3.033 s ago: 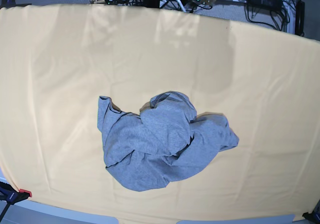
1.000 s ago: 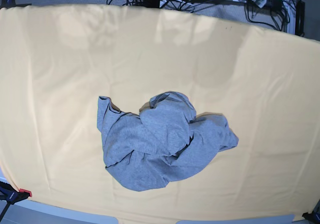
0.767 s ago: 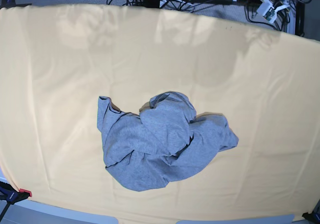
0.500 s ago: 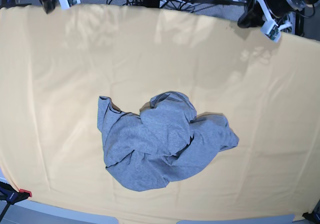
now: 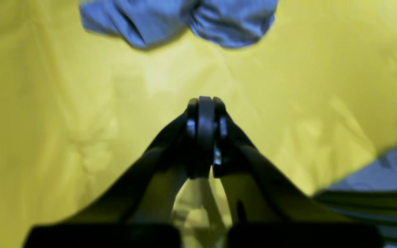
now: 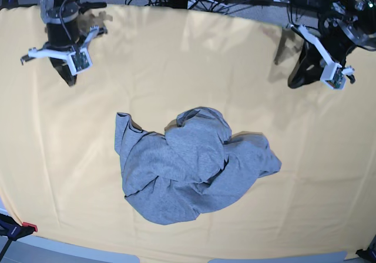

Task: Layout the t-shirt on the table in an organized manner, then fold the t-shirt properly
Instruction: 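Lower the right gripper onto the crumpled grey t-shirt and pinch its edge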

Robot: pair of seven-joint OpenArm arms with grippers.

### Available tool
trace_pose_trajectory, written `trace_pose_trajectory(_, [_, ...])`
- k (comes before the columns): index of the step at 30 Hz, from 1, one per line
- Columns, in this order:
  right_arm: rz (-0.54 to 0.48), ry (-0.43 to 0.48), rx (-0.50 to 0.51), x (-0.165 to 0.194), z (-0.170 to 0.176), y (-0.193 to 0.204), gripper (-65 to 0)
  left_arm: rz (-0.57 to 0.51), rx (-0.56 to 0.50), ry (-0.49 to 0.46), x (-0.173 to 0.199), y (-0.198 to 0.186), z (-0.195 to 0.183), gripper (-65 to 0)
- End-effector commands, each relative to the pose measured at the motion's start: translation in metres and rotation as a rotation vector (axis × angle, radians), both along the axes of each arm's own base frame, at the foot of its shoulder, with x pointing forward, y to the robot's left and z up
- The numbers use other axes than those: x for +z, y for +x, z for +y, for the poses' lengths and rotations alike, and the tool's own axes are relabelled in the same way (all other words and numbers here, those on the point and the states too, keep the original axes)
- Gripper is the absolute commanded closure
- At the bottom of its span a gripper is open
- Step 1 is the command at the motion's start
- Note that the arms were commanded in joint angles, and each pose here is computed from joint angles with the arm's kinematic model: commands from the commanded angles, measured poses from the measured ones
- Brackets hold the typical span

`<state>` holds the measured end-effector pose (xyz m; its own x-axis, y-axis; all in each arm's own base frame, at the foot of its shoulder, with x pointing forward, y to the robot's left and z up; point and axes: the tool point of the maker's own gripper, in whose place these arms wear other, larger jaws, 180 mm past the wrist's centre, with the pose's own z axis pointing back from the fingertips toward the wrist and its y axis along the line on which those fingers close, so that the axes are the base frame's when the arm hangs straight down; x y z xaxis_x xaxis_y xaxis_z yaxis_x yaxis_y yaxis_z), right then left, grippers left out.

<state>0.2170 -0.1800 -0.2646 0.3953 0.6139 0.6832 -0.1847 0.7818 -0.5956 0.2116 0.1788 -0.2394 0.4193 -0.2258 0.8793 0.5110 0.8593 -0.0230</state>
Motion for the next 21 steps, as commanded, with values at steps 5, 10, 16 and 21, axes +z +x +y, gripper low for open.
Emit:
trace_pose_trajectory(5, [-0.12,0.119,0.112,0.026,0.027,0.037,0.0,-0.088,0.006,-0.002,0.017,0.017,0.004,0.0])
trace_pose_trajectory(10, [-0.044,0.19,0.151,-0.014,0.031,0.071,0.0,-0.058,0.046,-0.006,0.003,0.021,0.019,0.0])
trace_pose_trajectory(16, [0.035,0.271,0.253,-0.037,0.043,0.107,-27.3,0.016,0.084,-0.026,-0.022,0.019,0.031,0.0])
trace_pose_trajectory(21, [0.088,0.394,0.339,-0.046,0.067,0.122,-29.1,0.046,0.108,-0.047,-0.035,0.019,0.037,0.0])
